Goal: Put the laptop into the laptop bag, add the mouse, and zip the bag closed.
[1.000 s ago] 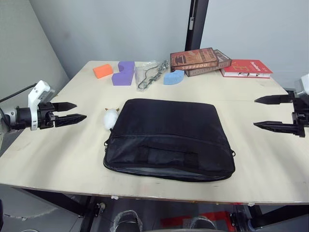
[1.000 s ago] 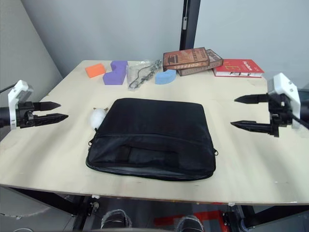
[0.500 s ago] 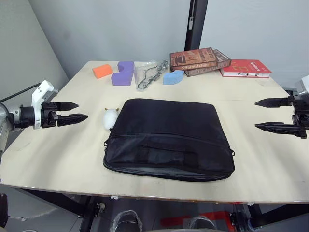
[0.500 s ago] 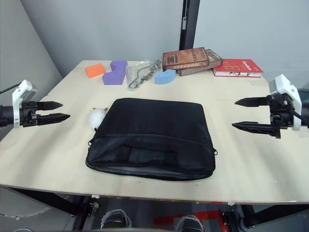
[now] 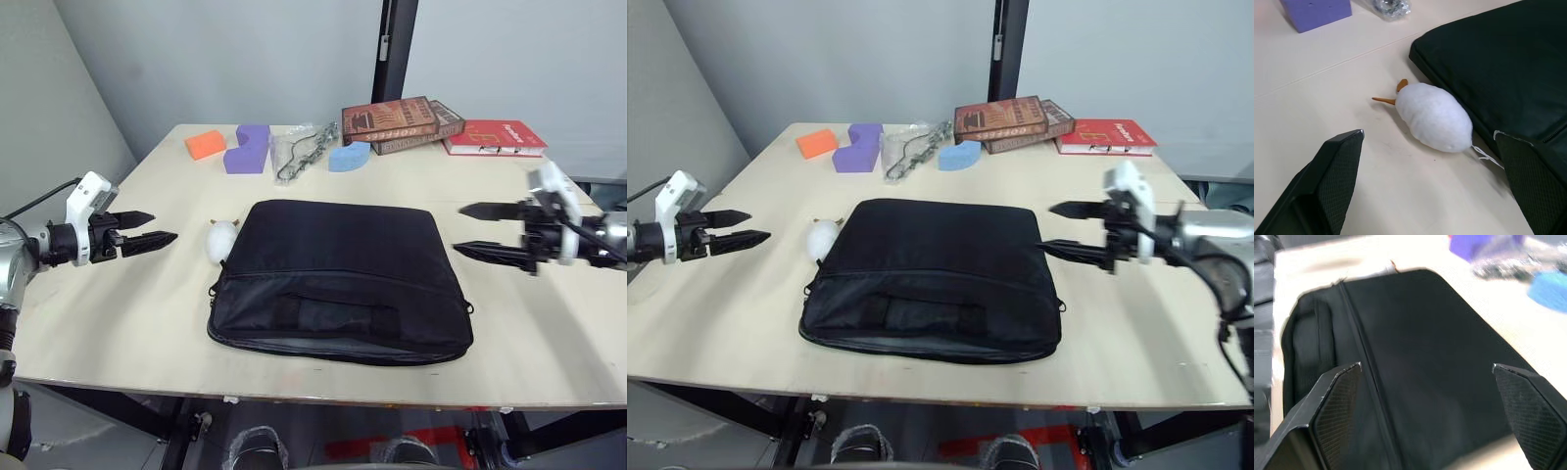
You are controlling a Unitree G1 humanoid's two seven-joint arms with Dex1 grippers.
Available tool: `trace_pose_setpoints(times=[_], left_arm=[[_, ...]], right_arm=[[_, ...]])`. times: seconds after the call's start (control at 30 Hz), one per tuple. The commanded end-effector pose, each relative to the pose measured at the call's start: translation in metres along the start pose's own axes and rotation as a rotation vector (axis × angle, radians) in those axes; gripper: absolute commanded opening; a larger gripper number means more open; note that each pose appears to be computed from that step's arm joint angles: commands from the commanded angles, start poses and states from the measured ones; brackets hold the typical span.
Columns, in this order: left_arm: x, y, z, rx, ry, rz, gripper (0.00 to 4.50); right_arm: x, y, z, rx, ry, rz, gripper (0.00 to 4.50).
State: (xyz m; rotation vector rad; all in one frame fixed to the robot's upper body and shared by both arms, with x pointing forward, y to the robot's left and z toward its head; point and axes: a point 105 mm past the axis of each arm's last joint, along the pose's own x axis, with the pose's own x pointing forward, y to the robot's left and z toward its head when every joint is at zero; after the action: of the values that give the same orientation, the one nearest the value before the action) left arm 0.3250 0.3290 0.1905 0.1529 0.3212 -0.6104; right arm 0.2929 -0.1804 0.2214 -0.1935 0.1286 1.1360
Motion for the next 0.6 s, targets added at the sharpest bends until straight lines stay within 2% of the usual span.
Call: trace_pose_setpoints(times=[0.03, 0.07, 0.13, 0.33, 0.5, 0.53, 0.6], left_arm=[[-0.002, 0.005, 0.01, 0.029, -0.048, 0.05, 4.47], [0.0, 0.004, 0.009, 0.027, -0.049, 0.048, 4.47], [0.003, 0.001, 0.008, 0.02, -0.053, 0.045, 4.5], [0.009, -0.006, 0.006, -0.003, -0.076, 0.049, 4.5], [0.009, -0.014, 0.003, -0.021, -0.078, 0.045, 4.5], [0.009, -0.014, 0.002, -0.023, -0.079, 0.047, 4.5], [0.01, -0.014, 0.003, -0.029, -0.084, 0.049, 4.5]], right_arm=[[0.043, 0.023, 0.017, -0.014, -0.061, 0.083, 4.5], [0.057, 0.028, 0.018, -0.007, -0.085, 0.111, 4.5], [0.078, 0.035, 0.019, -0.019, -0.12, 0.151, 3.95], [0.124, 0.049, 0.014, -0.069, -0.182, 0.254, 1.9], [0.145, 0.065, -0.017, -0.128, -0.092, 0.35, 0.24], [0.146, 0.067, -0.021, -0.14, -0.079, 0.361, 0.04], [0.153, 0.068, -0.033, -0.143, -0.056, 0.371, 0.04]])
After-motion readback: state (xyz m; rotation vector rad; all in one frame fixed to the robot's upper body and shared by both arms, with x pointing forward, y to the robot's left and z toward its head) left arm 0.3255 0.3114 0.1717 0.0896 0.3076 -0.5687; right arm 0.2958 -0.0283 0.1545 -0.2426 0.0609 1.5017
